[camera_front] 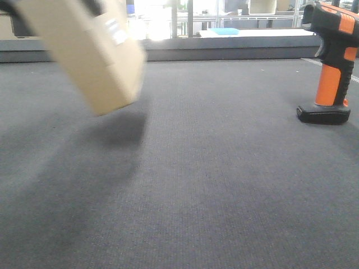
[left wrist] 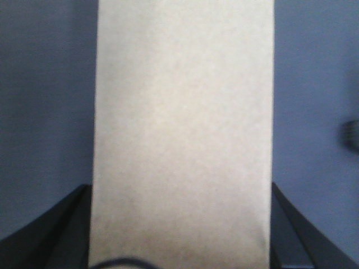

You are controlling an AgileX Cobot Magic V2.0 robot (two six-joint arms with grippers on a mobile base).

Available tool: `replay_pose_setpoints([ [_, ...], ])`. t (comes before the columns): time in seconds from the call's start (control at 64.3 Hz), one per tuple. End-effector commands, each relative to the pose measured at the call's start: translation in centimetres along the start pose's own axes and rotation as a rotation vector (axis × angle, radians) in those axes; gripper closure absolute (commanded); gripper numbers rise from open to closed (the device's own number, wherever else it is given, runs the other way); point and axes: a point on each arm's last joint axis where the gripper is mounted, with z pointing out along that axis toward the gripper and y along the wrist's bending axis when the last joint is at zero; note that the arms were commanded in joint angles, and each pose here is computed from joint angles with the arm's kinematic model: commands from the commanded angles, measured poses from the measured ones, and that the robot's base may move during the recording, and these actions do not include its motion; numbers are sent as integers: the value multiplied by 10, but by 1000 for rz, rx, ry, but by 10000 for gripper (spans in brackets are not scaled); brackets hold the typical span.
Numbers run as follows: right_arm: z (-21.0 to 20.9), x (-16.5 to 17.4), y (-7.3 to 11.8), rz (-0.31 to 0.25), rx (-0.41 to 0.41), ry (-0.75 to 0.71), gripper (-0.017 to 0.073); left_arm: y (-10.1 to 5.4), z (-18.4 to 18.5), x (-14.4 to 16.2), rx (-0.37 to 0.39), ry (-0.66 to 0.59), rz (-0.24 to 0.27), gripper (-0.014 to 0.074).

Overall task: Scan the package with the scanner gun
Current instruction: 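Grasp the cardboard box top with the left gripper and lift it tilted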

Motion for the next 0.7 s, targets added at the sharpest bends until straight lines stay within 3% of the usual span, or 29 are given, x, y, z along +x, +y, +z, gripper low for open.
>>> replay_pose_setpoints([
  [0.0, 0, -2, 0, -7, 3, -19, 728, -21, 3, 5, 71, -40, -39, 705],
  [0.078, 0, -2, 0, -7, 3, -19, 728, -35, 12, 11, 105, -39, -52, 705],
  [0.218, 0, -2, 0, -7, 3, -19, 728, -42, 30, 21, 93, 17, -50, 705],
  [0.389, 0, -2, 0, -7, 3, -19, 728, -42, 32, 22, 92, 28, -59, 705],
  [0.529, 0, -2, 0, -7, 3, -19, 728, -30, 37, 23, 51, 56, -74, 705],
  [0.684, -1, -14, -1, -7, 10, -160, 728, -26, 36, 23, 33, 76, -39, 705],
])
